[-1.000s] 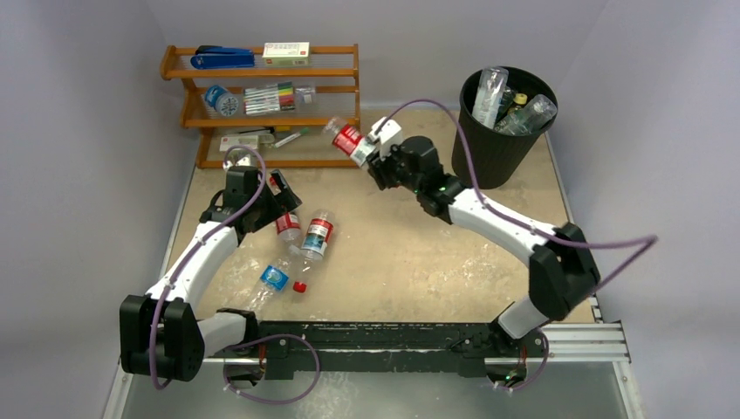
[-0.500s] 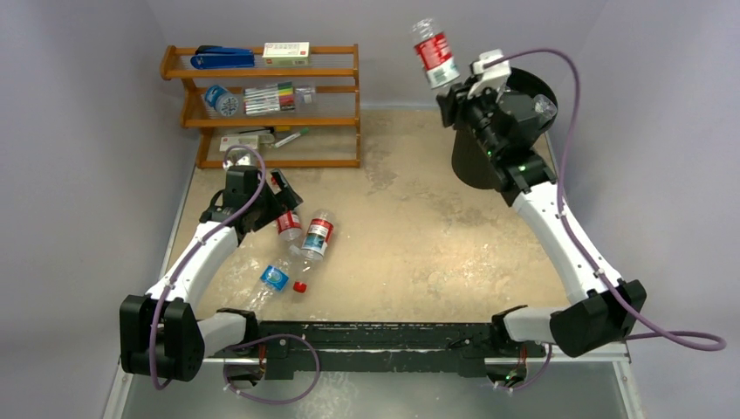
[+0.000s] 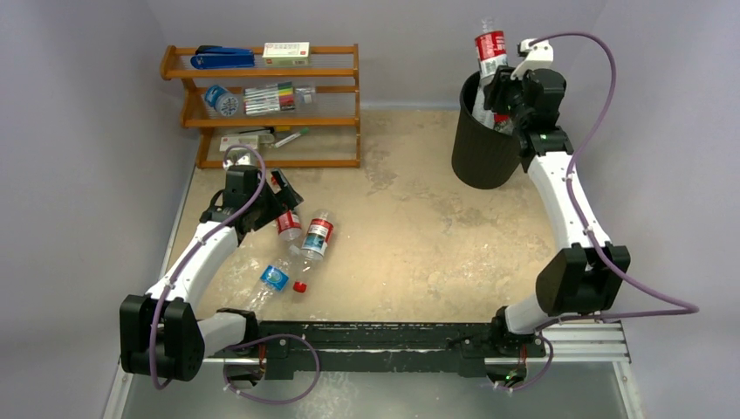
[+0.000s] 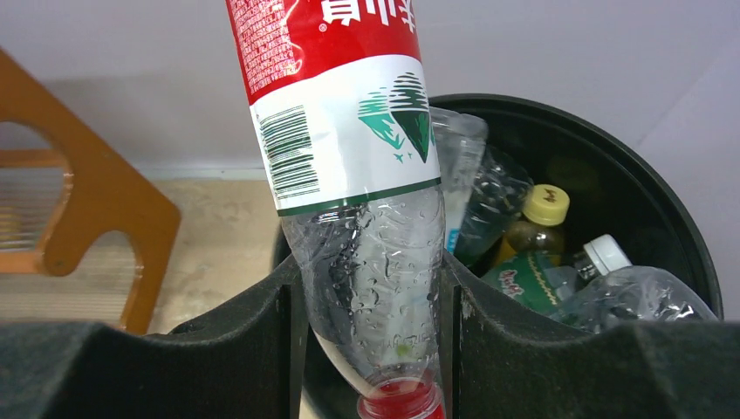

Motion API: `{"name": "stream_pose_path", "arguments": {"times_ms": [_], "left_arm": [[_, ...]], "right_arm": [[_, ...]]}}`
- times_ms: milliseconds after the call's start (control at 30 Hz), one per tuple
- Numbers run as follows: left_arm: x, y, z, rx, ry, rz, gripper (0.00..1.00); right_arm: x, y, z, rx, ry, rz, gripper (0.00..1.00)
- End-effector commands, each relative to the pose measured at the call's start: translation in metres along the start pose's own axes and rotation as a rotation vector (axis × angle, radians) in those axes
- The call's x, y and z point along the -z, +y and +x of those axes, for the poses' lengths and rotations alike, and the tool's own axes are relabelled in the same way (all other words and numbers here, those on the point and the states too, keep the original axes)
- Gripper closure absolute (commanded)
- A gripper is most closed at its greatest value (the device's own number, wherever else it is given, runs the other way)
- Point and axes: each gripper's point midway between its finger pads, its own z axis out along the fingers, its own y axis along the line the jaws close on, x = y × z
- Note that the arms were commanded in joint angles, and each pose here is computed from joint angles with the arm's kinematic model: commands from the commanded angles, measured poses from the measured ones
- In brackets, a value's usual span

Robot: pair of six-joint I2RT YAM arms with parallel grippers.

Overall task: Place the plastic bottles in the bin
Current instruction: Pick up the plastic bottle at the center of the board, then place the plastic bottle in the trash bin.

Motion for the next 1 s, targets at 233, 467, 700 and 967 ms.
{"name": "stream_pose_path", "arguments": {"times_ms": [233, 467, 700, 967], "left_arm": [[-0.003, -0.009, -0.011, 0.006, -0.032, 0.038, 0.05], [-0.004, -0.009, -0.011, 0.006, -0.031, 0.035, 0.05], [-0.007, -0.008, -0.010, 0.008, -0.025, 0.031, 0.05], [-0.008, -0.008, -0.010, 0.009, -0.024, 0.030, 0.05]], "right_arm": [[-0.027, -0.017, -0.017, -0.061, -0.056, -0.004, 0.50], [-0.037, -0.019, 0.001, -0.067, -0.009, -0.004, 0.30], [-0.021, -0.023, -0.013, -0.059, -0.030, 0.027, 0.19], [0.012, -0.022, -0.049, -0.057, -0.090, 0.036, 0.18]]}}
